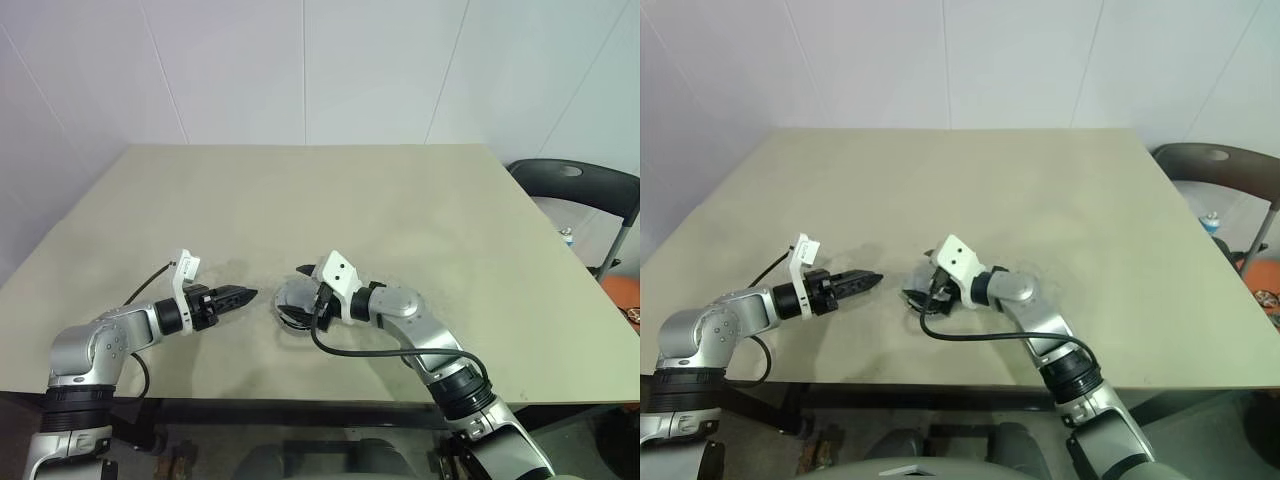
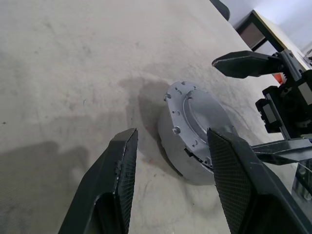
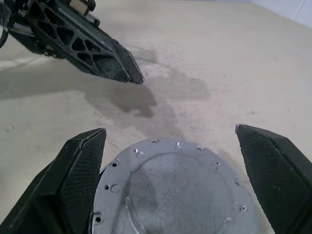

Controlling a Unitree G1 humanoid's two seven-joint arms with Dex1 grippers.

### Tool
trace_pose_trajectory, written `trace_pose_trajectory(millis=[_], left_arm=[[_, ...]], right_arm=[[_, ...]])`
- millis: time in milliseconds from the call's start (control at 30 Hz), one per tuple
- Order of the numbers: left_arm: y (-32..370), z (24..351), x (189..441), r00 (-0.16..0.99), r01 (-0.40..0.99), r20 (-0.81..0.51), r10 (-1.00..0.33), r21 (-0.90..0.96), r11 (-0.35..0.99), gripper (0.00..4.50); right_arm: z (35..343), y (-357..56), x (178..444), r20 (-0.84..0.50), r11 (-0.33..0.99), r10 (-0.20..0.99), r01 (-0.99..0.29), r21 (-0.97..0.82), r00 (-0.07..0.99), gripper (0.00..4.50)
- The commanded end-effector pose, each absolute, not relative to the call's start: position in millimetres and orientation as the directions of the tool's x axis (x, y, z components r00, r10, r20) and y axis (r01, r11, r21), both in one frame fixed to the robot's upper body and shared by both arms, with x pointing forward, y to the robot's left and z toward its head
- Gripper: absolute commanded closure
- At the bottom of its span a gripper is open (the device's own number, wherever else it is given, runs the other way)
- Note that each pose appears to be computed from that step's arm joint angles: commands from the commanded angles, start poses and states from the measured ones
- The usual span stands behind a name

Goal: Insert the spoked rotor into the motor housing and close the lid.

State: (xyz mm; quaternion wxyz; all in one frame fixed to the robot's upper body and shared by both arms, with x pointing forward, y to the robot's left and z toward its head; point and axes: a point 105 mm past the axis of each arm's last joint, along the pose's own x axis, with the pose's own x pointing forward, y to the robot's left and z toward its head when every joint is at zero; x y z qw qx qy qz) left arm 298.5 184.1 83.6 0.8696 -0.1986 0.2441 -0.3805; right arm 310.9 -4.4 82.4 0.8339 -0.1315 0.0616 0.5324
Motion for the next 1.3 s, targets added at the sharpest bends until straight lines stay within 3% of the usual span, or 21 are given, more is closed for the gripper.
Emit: trace_pose_trajectory(millis=[33, 700, 800, 867, 1067, 1300], left_arm=[[184, 93, 301, 0.608, 0.583, -0.239, -0.757, -0.512, 0.631, 2.07], [182, 90, 301, 0.618, 0.577, -0.235, -0.75, -0.512, 0.636, 2.07], [183, 89, 301, 0.62, 0.574, -0.236, -0.748, -0.513, 0.638, 2.07], [184, 90, 301, 0.623, 0.573, -0.235, -0.746, -0.512, 0.64, 2.07], [183, 92, 301, 0.62, 0.578, -0.23, -0.75, -0.511, 0.636, 2.07], [178, 99, 297, 0.587, 0.618, -0.216, -0.78, -0.503, 0.604, 2.07]], right_arm=[[84, -3, 313, -0.236, 0.394, 0.874, -0.904, -0.167, 0.425, 0.04], [74, -3, 315, -0.273, 0.388, 0.869, -0.911, -0.14, 0.413, 0.04], [72, -5, 314, -0.278, 0.383, 0.868, -0.911, -0.153, 0.411, 0.62], [71, -6, 315, -0.285, 0.388, 0.863, -0.908, -0.157, 0.418, 1.23], [72, -7, 320, -0.289, 0.408, 0.851, -0.898, -0.164, 0.439, 1.23], [93, -14, 325, -0.233, 0.384, 0.883, -0.913, -0.136, 0.407, 1.23]])
